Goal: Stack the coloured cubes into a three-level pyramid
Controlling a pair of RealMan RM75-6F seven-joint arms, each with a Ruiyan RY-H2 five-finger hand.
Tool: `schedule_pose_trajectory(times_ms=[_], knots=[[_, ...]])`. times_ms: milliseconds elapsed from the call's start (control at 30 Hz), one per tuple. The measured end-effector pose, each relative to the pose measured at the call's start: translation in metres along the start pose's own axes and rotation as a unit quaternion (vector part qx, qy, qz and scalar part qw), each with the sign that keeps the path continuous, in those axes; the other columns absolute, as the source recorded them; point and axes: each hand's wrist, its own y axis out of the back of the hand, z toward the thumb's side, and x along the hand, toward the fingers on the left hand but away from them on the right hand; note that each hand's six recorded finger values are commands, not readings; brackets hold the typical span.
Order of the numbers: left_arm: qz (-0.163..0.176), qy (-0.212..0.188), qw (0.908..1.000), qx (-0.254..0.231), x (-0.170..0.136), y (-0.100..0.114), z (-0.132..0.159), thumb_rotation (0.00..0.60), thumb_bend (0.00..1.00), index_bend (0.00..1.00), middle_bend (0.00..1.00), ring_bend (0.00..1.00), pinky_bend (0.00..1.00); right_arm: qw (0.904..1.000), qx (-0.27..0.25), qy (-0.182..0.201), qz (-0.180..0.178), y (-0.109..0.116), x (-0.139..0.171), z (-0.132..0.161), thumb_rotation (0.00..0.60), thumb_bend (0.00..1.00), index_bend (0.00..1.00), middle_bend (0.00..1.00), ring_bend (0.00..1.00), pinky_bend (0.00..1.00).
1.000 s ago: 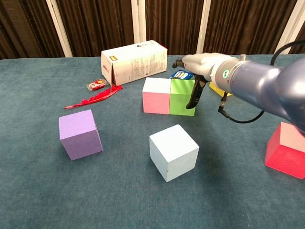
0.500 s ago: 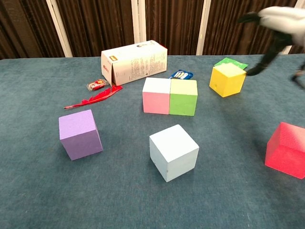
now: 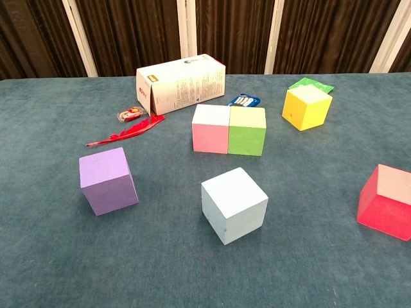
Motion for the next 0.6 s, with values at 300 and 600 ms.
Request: schedule_pose_trajectory(times_ms=[300, 600], knots=[[-0.053, -0.01, 0.9984, -0.015, 0.004, -0.011, 0.008, 0.6, 0.27, 0.04, 0.0, 0.0, 0.0, 0.9999, -0.009, -0.004, 0.005, -0.022, 0.039, -0.014, 0.6, 0.1, 0.0, 0.0, 0.0, 0.0], [-0.103, -0.015, 0.9944, 0.022, 0.034, 0.017, 0.025, 0.6, 0.22, 0.04, 0.0, 0.0, 0.0, 0.9998, 0.014, -0.015, 0.006, -0.033, 0.049, -0.021, 0.6, 0.1, 0.0, 0.0, 0.0, 0.0]])
